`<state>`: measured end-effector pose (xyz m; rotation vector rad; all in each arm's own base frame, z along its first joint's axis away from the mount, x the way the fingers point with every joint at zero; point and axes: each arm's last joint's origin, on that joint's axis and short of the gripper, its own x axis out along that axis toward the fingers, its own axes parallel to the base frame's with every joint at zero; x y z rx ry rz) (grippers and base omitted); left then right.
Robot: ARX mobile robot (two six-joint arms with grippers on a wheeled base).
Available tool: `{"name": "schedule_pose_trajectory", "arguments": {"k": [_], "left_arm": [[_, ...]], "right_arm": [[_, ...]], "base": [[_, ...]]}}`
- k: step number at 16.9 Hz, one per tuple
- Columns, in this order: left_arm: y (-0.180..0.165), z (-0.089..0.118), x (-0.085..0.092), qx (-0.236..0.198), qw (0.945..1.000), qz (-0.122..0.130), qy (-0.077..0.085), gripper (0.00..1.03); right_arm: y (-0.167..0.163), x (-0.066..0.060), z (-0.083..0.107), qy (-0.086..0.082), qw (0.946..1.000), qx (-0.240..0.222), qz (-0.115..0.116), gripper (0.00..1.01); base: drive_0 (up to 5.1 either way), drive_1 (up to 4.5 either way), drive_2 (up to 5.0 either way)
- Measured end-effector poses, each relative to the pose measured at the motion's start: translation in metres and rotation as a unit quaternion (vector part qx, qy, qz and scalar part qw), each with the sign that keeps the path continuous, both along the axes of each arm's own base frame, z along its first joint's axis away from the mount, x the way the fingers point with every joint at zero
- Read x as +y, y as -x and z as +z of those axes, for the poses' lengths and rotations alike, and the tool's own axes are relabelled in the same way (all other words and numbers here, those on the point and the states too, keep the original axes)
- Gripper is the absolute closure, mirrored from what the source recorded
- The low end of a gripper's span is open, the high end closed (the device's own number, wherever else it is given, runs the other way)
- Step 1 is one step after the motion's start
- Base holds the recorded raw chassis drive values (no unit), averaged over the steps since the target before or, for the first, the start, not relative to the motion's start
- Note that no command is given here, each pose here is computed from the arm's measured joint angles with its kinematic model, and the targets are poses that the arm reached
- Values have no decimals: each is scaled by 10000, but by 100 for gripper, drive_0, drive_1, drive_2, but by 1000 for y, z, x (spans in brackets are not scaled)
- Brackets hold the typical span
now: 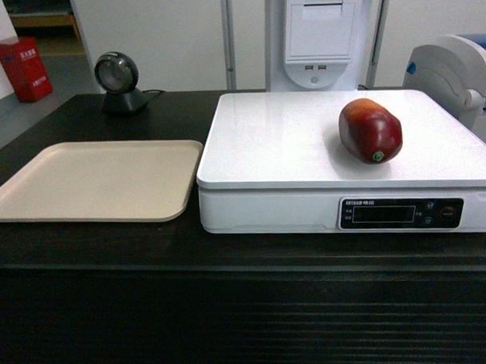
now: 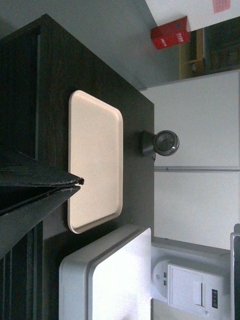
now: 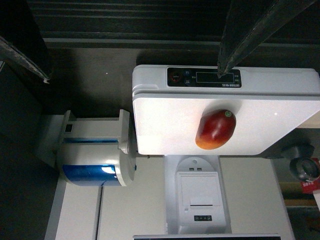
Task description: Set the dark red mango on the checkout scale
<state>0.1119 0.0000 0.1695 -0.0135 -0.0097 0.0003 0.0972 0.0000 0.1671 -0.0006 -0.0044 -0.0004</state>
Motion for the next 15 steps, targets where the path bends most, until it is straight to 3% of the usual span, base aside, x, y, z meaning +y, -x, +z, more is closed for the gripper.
{"name": "schedule_pose_trajectory", "arguments": {"k": [5,6,7,13,15], "left_arm": [[5,-1,0,40,10000,-2,0,101],[11,-7,0,267,9996,-8,0,101],[14,-2,0,-13,10000,-13,-2,101],[14,-4,0,69,10000,-2,0,101],[14,-4,0,69,10000,-2,2,85]], "right_arm": [[0,0,0,0,10000,0,0,3],[0,0,0,0,10000,2,-2,3],[0,0,0,0,10000,0,0,3],[0,0,0,0,10000,0,0,3],[0,0,0,0,10000,0,2,3]], "base": [[0,0,0],[0,0,0],[0,0,0],[0,0,0],[0,0,0]]}}
